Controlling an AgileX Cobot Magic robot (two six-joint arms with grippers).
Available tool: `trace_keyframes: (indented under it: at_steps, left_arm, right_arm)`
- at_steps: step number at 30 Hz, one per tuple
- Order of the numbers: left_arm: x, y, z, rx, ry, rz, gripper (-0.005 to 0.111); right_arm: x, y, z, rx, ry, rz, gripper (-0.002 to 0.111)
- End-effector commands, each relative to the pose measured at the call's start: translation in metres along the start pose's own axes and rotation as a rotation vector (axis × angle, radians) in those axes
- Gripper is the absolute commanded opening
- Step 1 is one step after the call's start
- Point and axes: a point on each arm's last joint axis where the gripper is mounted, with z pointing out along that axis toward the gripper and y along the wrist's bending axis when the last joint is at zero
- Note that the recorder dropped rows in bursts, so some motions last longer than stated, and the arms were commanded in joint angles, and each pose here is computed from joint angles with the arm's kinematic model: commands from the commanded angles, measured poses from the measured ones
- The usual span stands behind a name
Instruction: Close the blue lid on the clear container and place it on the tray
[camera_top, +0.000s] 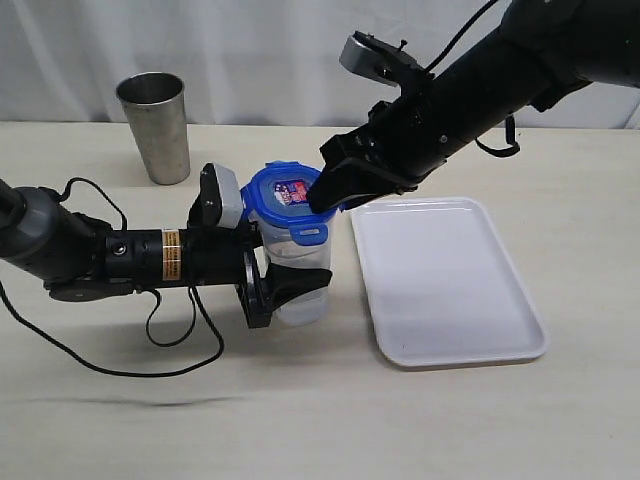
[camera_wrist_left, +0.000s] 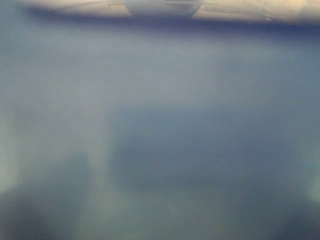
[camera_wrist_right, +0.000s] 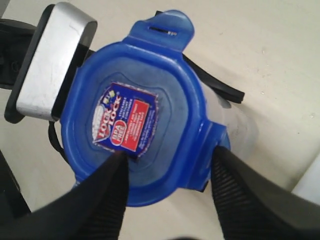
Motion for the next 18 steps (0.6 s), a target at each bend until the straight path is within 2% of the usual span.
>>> trace_keyframes:
  at_steps: [1,6,13,18]
  left_arm:
    - [0.006,0.002,0.002,-0.032,0.07,0.014,0.0]
    - [0.006,0.002,0.002,-0.032,0.07,0.014,0.0]
    - [0.006,0.002,0.002,-0.031,0.068,0.014,0.0]
    - [0.006,0.002,0.002,-0.026,0.07,0.017,0.0]
  right_arm:
    - [0.012,0.009,0.015,-0.087,0.122,0.029,0.043]
    - [0.013,0.006,0.015,-0.052,0.134,0.04,0.043]
    - [0.016,0.021,0.035,0.031,0.179,-0.019,0.043]
    - [0.018,0.022,0.047,0.019,0.202,-0.005,0.043]
